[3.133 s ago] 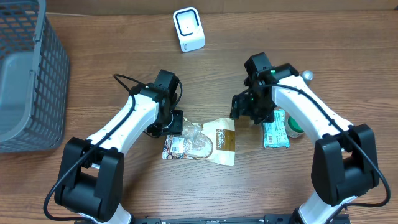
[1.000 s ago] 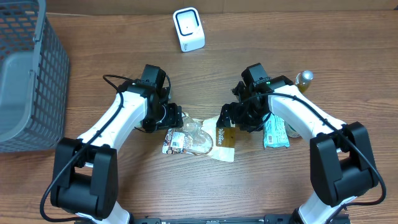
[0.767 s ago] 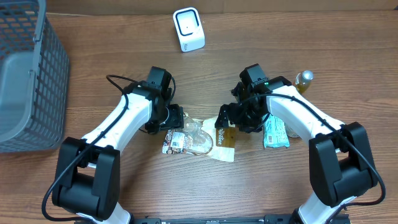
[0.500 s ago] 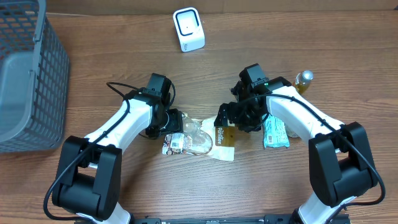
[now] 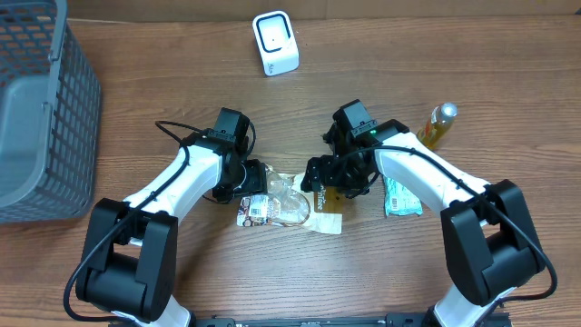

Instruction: Scan the item barcode

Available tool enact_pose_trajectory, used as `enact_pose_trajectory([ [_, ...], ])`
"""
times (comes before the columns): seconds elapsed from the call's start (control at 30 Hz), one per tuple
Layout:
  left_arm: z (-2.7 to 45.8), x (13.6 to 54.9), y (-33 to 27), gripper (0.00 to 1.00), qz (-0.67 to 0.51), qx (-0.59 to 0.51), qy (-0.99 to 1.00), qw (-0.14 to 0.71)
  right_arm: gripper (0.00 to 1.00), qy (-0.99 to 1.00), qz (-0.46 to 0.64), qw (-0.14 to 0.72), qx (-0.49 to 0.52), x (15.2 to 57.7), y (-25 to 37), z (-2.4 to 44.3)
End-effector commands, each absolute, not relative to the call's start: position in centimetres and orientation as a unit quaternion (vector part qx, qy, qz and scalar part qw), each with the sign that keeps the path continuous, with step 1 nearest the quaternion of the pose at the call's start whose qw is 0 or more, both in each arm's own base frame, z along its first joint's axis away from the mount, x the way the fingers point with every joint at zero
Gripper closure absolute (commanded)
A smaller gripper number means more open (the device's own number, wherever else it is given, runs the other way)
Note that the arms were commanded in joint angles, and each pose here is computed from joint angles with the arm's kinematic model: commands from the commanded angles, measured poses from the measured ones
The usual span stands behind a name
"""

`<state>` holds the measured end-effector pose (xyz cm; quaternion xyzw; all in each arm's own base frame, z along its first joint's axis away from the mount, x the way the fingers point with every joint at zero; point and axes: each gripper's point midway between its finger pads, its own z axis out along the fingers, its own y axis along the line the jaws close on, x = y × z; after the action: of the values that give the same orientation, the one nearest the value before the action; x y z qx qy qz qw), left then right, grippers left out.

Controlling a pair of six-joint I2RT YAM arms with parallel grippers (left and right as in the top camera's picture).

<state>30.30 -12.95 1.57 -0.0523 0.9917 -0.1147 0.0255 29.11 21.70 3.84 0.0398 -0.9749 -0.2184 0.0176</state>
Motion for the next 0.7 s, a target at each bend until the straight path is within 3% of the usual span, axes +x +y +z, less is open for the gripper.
enact_pose_trajectory([
  [0.0, 1.1, 29.8, -12.7, 0.34, -0.103, -0.057, 0.993, 0.022, 0.13, -0.979, -0.201, 0.002, 0.031, 29.2, 21.6, 4.2],
  [0.37, 1.1, 29.7, -12.7, 0.34, -0.102, -0.057, 0.993, 0.022, 0.09, -0.993, -0.115, -0.038, 0.01, 29.4, 21.4, 3.3],
  [0.67, 1.1, 29.8, -12.6, 0.33, -0.101, -0.057, 0.993, 0.023, 0.06, -0.993, -0.116, -0.034, -0.007, 28.6, 21.5, 1.9],
])
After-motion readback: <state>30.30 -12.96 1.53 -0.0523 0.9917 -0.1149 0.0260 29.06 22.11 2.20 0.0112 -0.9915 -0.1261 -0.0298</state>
